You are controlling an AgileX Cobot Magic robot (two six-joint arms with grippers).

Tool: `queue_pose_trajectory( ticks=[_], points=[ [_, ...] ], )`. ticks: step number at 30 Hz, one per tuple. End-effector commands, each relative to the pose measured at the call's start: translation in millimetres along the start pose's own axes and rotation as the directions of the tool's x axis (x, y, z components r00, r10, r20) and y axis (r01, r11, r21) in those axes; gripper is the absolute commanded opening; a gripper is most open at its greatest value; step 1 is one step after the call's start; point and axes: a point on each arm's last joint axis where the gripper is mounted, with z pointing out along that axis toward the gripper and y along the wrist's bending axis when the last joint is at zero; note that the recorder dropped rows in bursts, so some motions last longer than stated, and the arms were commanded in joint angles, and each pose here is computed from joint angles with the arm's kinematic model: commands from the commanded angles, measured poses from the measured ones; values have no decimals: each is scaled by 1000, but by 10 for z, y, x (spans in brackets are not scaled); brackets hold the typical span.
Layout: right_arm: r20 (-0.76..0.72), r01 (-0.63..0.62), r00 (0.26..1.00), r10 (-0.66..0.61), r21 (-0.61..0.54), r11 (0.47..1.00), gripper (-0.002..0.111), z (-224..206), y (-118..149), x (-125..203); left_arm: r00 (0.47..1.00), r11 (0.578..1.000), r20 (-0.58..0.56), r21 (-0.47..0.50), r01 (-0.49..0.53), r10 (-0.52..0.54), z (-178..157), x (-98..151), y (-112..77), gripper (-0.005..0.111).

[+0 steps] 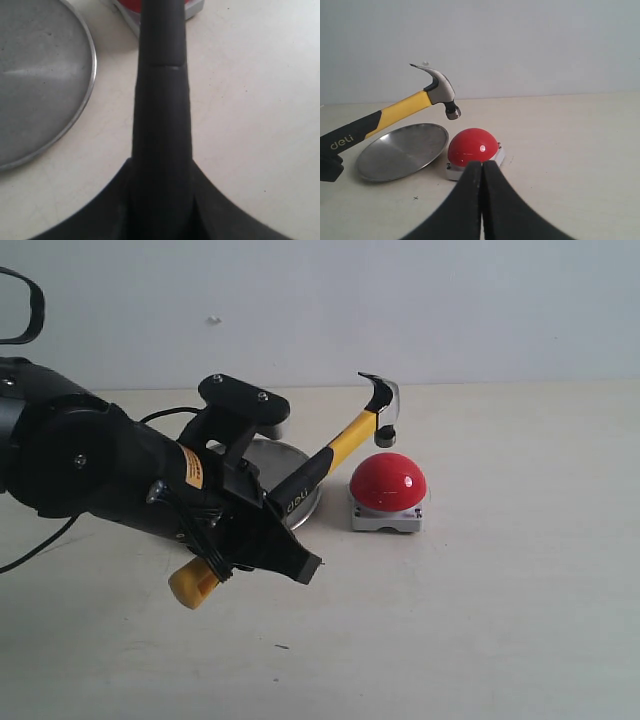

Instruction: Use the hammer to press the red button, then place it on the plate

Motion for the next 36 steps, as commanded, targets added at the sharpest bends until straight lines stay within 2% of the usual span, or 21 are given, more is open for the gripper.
queue_pose_trajectory(
  ticks=[1, 8, 12, 17, 20, 24, 27, 31, 36],
  points=[
    [-2, 11, 1000, -11, -1, 1000, 0, -4, -2, 16, 994, 1000, 109, 10, 11, -12, -65, -135, -22, 0],
    [-2, 11, 1000, -11, -1, 1000, 0, -4, -2, 16, 992, 1000, 125, -2, 6, -5, -88, -170, 20, 0],
    [-2, 11, 1000, -11, -1, 1000, 0, -4, -2, 16, 985, 1000, 171, -4, -19, 20, -319, -350, 10, 0],
    [-2, 11, 1000, -11, -1, 1000, 0, -4, -2, 16, 956, 1000, 293, 3, -23, 22, -714, -607, -21, 0],
    [-2, 11, 1000, -11, -1, 1000, 0, -4, -2, 15, 940, 1000, 341, 3, -31, 28, -865, -679, -30, 0],
    [-2, 11, 1000, -11, -1, 1000, 0, -4, -2, 15, 937, 1000, 349, 3, -31, 28, -886, -696, -32, 0],
    [-2, 11, 1000, -11, -1, 1000, 0, -4, -2, 15, 948, 1000, 318, 2, -30, 28, -736, -656, -24, 0],
    [-2, 11, 1000, -11, -1, 1000, 0, -4, -2, 15, 975, 1000, 221, 5, -11, 9, -326, -523, -12, 0],
    [-2, 11, 1000, -11, -1, 1000, 0, -4, -2, 15, 1000, 1000, 0, -3, 8, -8, 375, -171, 21, 0]
  ],
)
